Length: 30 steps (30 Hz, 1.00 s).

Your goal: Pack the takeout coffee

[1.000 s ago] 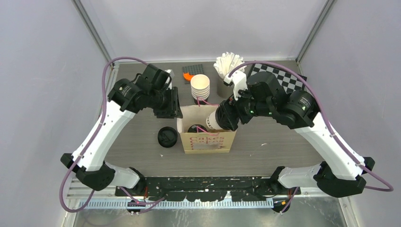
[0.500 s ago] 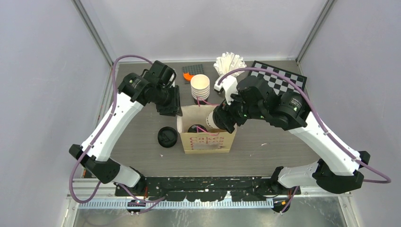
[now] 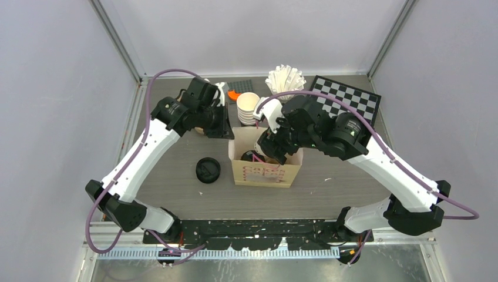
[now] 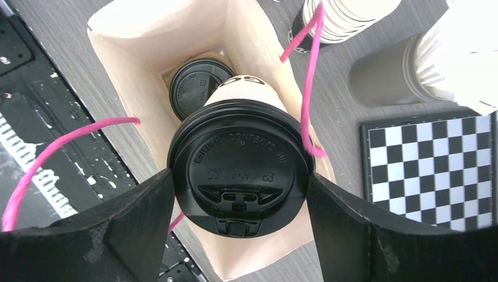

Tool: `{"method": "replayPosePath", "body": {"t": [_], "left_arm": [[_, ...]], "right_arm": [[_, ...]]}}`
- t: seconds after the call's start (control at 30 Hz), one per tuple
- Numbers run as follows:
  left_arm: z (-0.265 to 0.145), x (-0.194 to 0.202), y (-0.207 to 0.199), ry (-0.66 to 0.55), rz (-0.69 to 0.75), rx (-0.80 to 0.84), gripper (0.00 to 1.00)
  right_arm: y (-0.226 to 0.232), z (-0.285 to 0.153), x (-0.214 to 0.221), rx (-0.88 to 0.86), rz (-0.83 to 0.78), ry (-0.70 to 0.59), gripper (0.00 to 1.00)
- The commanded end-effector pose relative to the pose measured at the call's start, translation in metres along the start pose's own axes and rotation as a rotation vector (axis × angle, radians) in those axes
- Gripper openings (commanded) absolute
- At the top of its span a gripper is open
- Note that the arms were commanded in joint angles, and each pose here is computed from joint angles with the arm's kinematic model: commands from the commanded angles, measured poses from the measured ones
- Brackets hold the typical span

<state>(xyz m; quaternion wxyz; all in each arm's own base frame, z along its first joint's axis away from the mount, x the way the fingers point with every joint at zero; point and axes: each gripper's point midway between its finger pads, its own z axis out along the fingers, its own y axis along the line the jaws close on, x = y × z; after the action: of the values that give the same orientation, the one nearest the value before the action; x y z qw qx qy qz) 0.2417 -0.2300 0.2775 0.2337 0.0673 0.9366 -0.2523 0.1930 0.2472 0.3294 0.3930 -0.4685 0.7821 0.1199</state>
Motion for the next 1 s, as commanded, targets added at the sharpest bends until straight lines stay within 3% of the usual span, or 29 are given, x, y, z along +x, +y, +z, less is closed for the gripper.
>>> {"method": "replayPosePath", "body": {"t": [0.0,0.43,0.53,0.67,0.73,0.97], "left_arm": [[-0.016,-0.034,-0.028,-0.167,0.085,0.145,0.00],[-0.003,-0.051,-0.040,-0.240,0.210,0.244,0.00],[-0.004,-0.046,-0.039,-0.217,0.198,0.239,0.09],[-0.008,-0.035,-0.034,-0.179,0.142,0.219,0.35],[-0.013,-0.028,-0.030,-0.162,0.097,0.198,0.43],[-0.032,0.016,-0.015,-0.033,-0.032,0.144,0.49]], "right_arm": [[-0.015,-0.009,-0.026,0.070,-0.071,-0.087,0.70],[-0.022,0.020,0.000,0.127,-0.157,-0.008,0.69],[-0.022,0.019,0.004,0.124,-0.165,-0.008,0.69],[-0.020,0.017,0.012,0.122,-0.181,0.007,0.69],[-0.016,0.016,0.017,0.116,-0.192,0.022,0.69],[-0.001,0.019,0.029,0.130,-0.225,0.015,0.69]]}}
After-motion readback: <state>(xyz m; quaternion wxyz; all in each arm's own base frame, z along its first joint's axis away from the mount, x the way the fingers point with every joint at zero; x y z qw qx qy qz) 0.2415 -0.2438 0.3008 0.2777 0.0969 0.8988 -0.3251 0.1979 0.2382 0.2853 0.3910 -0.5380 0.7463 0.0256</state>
